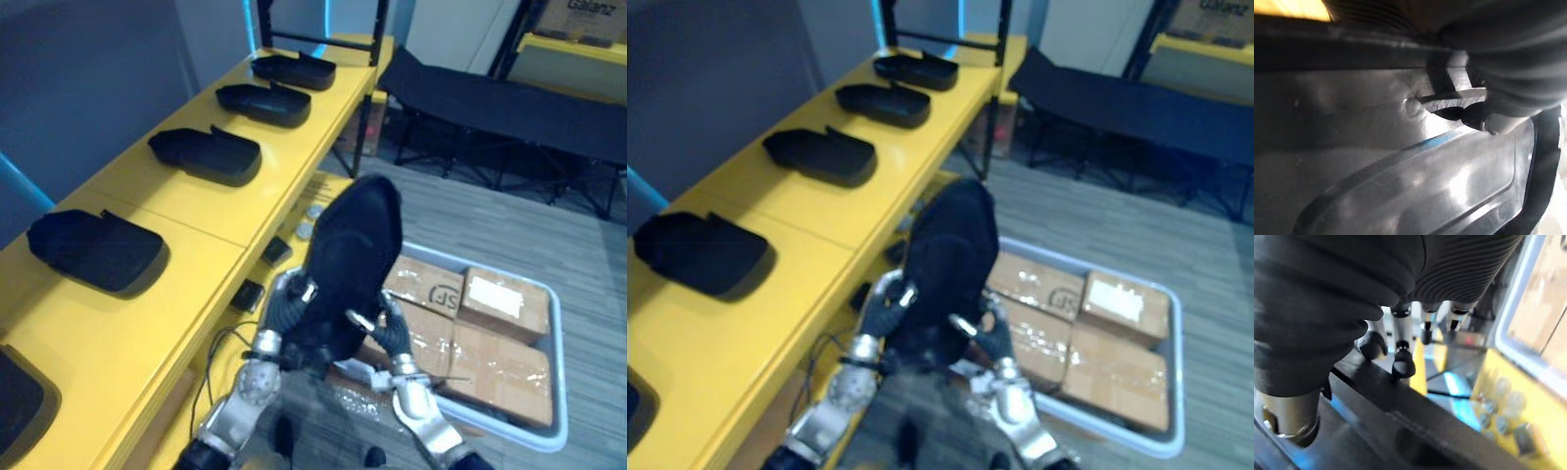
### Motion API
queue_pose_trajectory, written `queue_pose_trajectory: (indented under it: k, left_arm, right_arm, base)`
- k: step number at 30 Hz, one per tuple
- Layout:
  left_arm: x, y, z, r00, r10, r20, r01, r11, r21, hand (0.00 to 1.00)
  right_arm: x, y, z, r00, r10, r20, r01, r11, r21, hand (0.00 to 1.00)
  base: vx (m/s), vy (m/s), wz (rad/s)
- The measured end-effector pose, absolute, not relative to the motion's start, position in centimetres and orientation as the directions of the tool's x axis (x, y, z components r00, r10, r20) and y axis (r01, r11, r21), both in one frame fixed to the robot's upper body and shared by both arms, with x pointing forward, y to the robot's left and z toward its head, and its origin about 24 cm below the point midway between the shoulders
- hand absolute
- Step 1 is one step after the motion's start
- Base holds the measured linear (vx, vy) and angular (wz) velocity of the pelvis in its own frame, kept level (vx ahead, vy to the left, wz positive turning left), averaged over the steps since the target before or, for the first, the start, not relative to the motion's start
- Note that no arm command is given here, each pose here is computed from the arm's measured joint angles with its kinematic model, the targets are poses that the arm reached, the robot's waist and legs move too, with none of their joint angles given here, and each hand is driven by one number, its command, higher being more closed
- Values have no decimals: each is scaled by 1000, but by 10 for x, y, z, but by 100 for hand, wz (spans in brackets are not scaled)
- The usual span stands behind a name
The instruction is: Walk over and take plastic housings, then place them on the shelf
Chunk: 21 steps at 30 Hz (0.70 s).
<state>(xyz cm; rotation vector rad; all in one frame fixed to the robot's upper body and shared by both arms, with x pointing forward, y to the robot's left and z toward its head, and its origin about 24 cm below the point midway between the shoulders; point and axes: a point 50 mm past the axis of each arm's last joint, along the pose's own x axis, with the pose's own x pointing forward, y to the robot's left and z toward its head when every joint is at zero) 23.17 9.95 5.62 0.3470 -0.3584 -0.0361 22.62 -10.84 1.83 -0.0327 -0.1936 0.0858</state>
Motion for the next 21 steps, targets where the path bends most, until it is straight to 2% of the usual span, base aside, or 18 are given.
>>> queue_pose_trajectory:
  k: [2,4,8,17,21]
  left_arm:
    - [229,109,52,938,-63,341,-82,915,396,100]
    - [228,116,45,947,-44,318,-102,897,430,100]
    - [221,135,25,972,19,233,-130,872,472,100]
    - [215,149,15,977,89,194,-176,852,493,100]
    - [211,160,10,972,159,174,-224,849,478,100]
  right_arm:
    - [233,-118,43,951,188,247,-236,954,183,0]
    - [233,-126,54,923,246,297,-330,903,277,0]
    - [228,-145,83,855,266,445,-428,846,317,0]
    - [226,-174,96,868,112,484,-283,912,296,0]
    - [222,-200,89,902,-90,423,-62,941,333,0]
  base:
    - [0,0,0]
    - [-16,-6,-4]
    - [-34,10,-3]
    - [-21,7,-5]
    - [8,-6,-6]
